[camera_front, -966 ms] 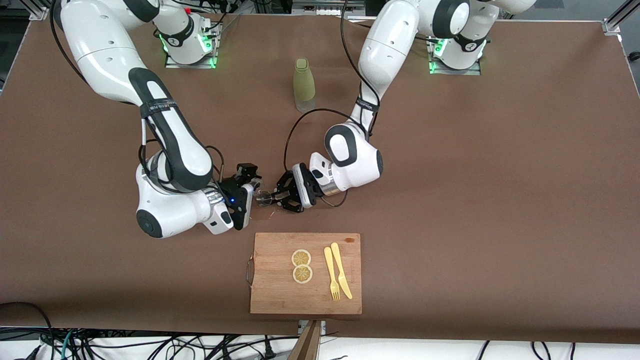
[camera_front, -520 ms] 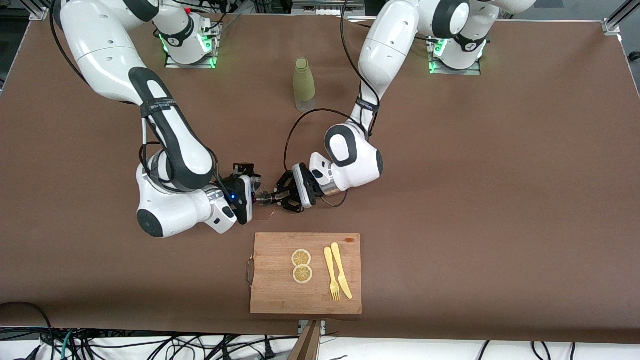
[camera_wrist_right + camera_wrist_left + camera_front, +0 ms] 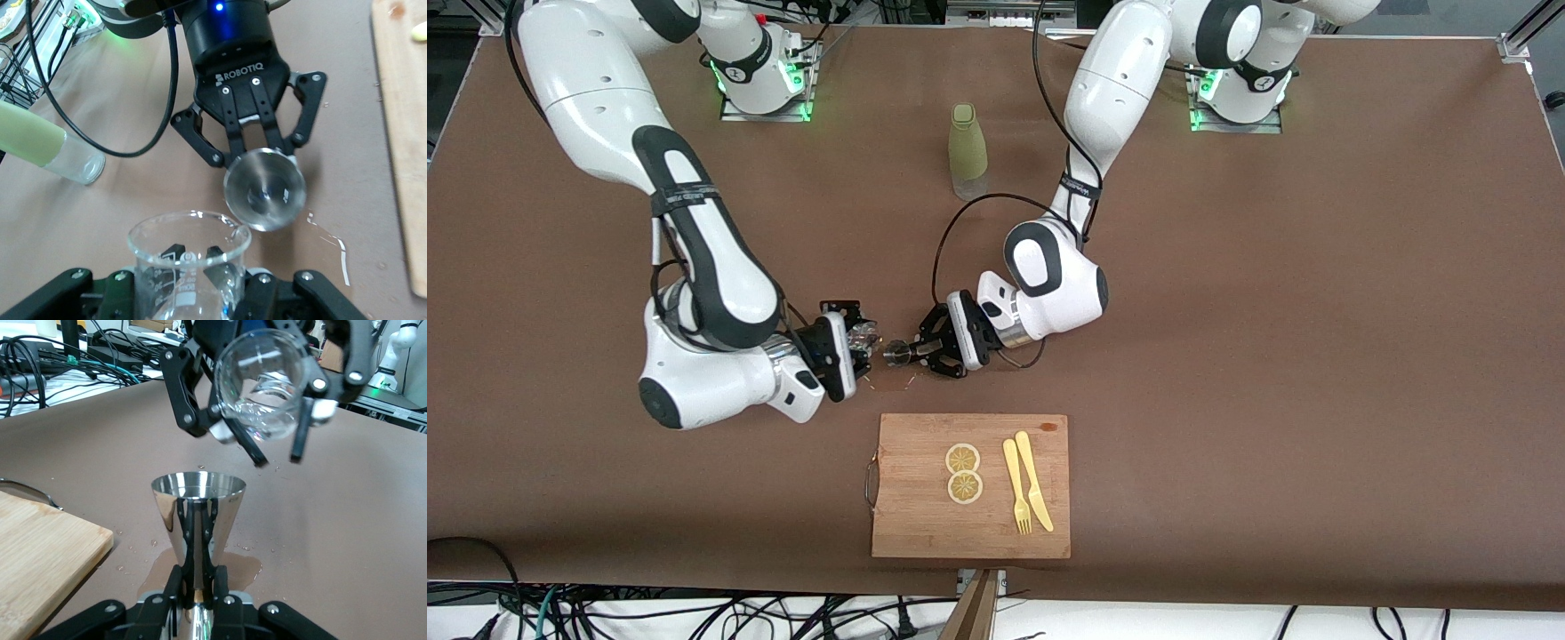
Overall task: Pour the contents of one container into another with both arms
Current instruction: 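Carry the jigger back with the left gripper while the right gripper returns the beaker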
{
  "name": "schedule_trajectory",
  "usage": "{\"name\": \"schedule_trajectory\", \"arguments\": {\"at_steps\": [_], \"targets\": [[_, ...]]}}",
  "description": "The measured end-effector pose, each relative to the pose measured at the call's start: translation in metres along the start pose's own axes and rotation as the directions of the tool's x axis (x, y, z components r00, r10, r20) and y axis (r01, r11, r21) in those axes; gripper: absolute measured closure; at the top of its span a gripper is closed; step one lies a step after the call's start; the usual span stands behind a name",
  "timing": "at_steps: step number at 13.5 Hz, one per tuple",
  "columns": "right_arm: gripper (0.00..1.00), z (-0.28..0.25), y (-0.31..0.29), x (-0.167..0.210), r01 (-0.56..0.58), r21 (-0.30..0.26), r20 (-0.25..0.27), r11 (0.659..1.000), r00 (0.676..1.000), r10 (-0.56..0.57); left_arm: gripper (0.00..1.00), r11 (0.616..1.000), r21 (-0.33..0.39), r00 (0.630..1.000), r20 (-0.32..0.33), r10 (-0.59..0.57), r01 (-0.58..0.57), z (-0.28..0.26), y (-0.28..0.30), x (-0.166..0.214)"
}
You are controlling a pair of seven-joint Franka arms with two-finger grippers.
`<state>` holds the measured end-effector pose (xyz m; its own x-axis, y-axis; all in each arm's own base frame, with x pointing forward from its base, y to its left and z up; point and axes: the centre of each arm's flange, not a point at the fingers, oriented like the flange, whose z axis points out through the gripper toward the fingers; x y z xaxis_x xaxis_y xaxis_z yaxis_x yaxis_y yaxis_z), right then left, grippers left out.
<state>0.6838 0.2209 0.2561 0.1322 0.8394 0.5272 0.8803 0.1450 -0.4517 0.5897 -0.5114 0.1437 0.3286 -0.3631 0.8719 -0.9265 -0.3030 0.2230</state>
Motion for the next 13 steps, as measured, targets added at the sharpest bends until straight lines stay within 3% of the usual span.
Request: {"name": "schedule_trajectory", "arguments": {"at_steps": [4,8,10,13], "targets": [[0.74,-0.036,0.011,-0.050,0.081,-0.074,-0.071,0.994,0.994,-0.086,0.79,0.996,-0.077,0.998,-0.048,0.041,-0.044,-0.029,-0.039,0.003],[0.74,-0.061,0.019,-0.142,0.183,-0.195,-0.194,0.964,0.956,-0.220,0.79,0.973,-0.184,0.979,-0.176,0.105,-0.138,-0.102,-0.109,-0.016],[0.74,-0.061,0.017,-0.193,0.190,-0.259,-0.263,0.947,0.930,-0.258,0.79,0.952,-0.243,0.960,-0.249,0.125,-0.187,-0.141,-0.135,-0.033],[0.74,-0.039,0.010,-0.252,0.167,-0.334,-0.357,0.928,0.888,-0.289,0.79,0.887,-0.374,0.949,-0.260,0.178,-0.269,-0.207,-0.159,-0.069]]}}
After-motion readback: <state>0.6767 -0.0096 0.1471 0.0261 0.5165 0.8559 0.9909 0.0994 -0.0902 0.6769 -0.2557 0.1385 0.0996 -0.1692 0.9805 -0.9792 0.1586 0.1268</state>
